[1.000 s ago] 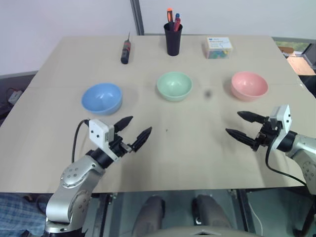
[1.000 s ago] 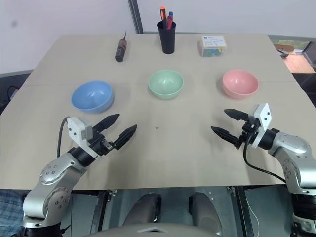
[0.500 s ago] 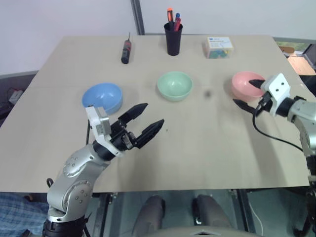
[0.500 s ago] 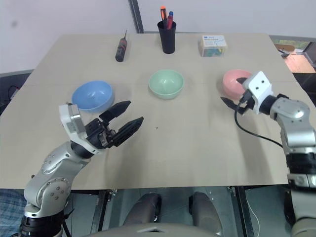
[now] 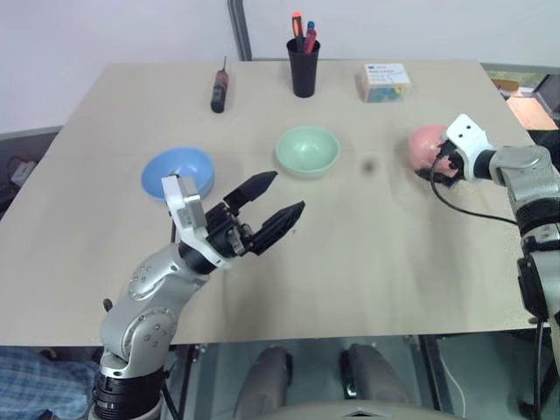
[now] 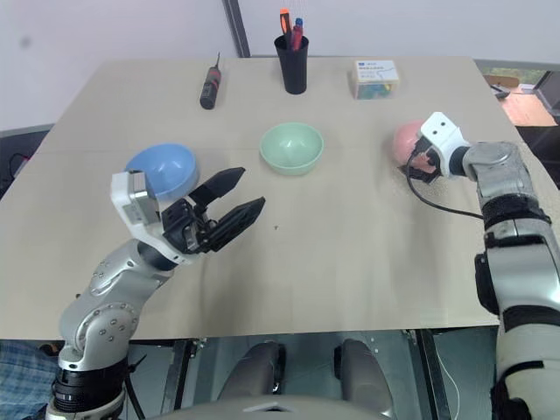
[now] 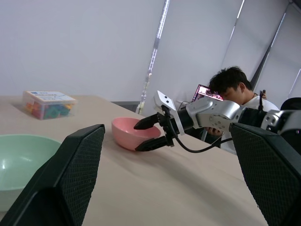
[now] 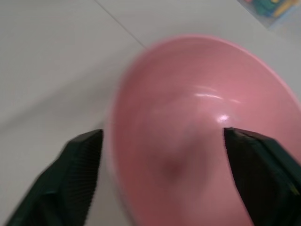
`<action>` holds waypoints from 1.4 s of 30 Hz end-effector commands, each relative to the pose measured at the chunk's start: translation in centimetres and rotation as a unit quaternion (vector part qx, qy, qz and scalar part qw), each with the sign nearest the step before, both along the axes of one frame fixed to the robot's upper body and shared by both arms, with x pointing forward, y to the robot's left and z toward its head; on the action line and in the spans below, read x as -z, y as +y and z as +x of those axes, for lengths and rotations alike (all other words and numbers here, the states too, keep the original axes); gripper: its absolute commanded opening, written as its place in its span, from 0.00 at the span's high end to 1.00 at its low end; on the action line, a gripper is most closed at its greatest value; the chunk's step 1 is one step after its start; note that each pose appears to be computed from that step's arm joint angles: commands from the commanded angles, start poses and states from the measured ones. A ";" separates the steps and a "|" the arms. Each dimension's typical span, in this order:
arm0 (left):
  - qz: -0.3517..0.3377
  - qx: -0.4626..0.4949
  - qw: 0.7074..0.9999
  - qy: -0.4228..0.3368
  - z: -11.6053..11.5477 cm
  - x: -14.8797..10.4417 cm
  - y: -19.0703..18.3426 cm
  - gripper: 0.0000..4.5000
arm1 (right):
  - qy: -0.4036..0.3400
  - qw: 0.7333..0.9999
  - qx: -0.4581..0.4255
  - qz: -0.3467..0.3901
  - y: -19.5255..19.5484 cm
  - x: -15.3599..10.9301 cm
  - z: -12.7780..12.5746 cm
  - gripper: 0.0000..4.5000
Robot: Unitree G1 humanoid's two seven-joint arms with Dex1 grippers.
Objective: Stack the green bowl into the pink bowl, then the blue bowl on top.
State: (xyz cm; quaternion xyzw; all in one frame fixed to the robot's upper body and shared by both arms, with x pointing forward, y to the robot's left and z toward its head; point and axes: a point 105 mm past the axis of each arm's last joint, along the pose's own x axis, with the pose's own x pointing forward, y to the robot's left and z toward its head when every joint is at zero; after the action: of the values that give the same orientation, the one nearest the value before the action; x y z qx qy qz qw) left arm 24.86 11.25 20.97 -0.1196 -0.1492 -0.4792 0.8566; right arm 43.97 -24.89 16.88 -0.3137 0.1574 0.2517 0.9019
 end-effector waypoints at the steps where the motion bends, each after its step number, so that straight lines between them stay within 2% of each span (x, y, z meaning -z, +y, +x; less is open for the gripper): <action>1: 0.001 0.002 1.000 -0.013 -0.3 -0.4 0.0 0.00 | -0.021 1.000 -0.002 -0.009 -0.1 -1.3 0.3 0.48; 6: -0.012 -0.018 1.000 -0.009 0.1 -0.6 1.0 0.00 | -0.010 1.000 -0.020 -0.010 0.4 -0.6 0.2 0.96; 7: -0.007 -0.019 1.000 -0.011 0.2 -0.5 1.1 0.00 | -0.010 1.000 -0.021 -0.009 0.5 -0.6 0.2 0.99; 11: 0.003 -0.016 1.000 -0.010 0.3 -0.2 1.2 0.00 | -0.017 0.999 -0.039 -0.018 0.8 -0.9 0.1 0.99; 17: 0.012 -0.012 1.000 -0.006 0.3 0.2 1.2 0.00 | -0.031 0.980 -0.197 -0.024 4.9 -3.3 -1.5 0.99; 19: 0.015 -0.016 1.000 -0.001 0.5 0.7 1.5 0.00 | -0.006 0.960 -0.277 -0.032 7.3 -3.5 -3.7 0.99; 21: 0.025 -0.018 1.000 0.001 0.6 1.0 1.7 0.00 | 0.021 0.932 -0.358 -0.056 9.6 -2.8 -7.0 0.99; 24: 0.029 -0.018 0.999 0.004 0.7 1.3 1.9 0.00 | 0.044 0.897 -0.432 -0.087 12.1 -1.5 -11.0 0.99; 27: 0.037 -0.010 0.999 0.008 0.7 1.6 1.9 0.00 | 0.040 0.844 -0.502 -0.186 14.7 0.7 -14.9 0.99; 30: 0.044 -0.005 0.999 0.010 0.7 1.7 1.8 0.00 | 0.020 0.836 -0.523 -0.163 18.5 1.0 -16.8 0.99; 33: 0.047 -0.004 0.999 0.010 0.7 1.8 1.8 0.00 | 0.014 0.844 -0.513 -0.156 19.5 1.1 -16.9 0.99; 34: 0.047 -0.004 0.999 0.010 0.7 1.8 1.8 0.00 | 0.012 0.846 -0.508 -0.159 19.6 1.2 -16.8 0.84; 35: 0.047 -0.005 0.999 0.010 0.7 1.8 1.9 0.00 | 0.011 0.848 -0.505 -0.159 19.7 1.2 -16.7 0.82; 37: 0.048 -0.005 0.999 0.011 0.8 1.9 1.9 0.00 | 0.010 0.852 -0.502 -0.149 20.0 1.1 -16.8 0.63; 40: 0.049 -0.005 0.999 0.012 0.7 2.0 1.9 0.00 | 0.001 0.859 -0.496 -0.128 20.7 0.5 -16.9 0.49; 41: 0.050 -0.005 0.999 0.013 0.7 2.1 1.9 0.00 | 0.000 0.859 -0.496 -0.127 20.7 0.3 -16.9 0.40; 42: 0.050 -0.005 0.999 0.014 0.6 2.1 1.9 0.00 | -0.002 0.863 -0.492 -0.119 20.8 0.0 -16.9 0.35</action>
State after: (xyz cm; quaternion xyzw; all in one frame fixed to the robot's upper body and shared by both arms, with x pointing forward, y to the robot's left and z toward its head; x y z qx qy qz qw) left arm 25.79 13.07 18.43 -0.0911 -0.1031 -0.4775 0.8678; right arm 27.26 -4.48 15.07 -0.4507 0.0409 0.6506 0.6099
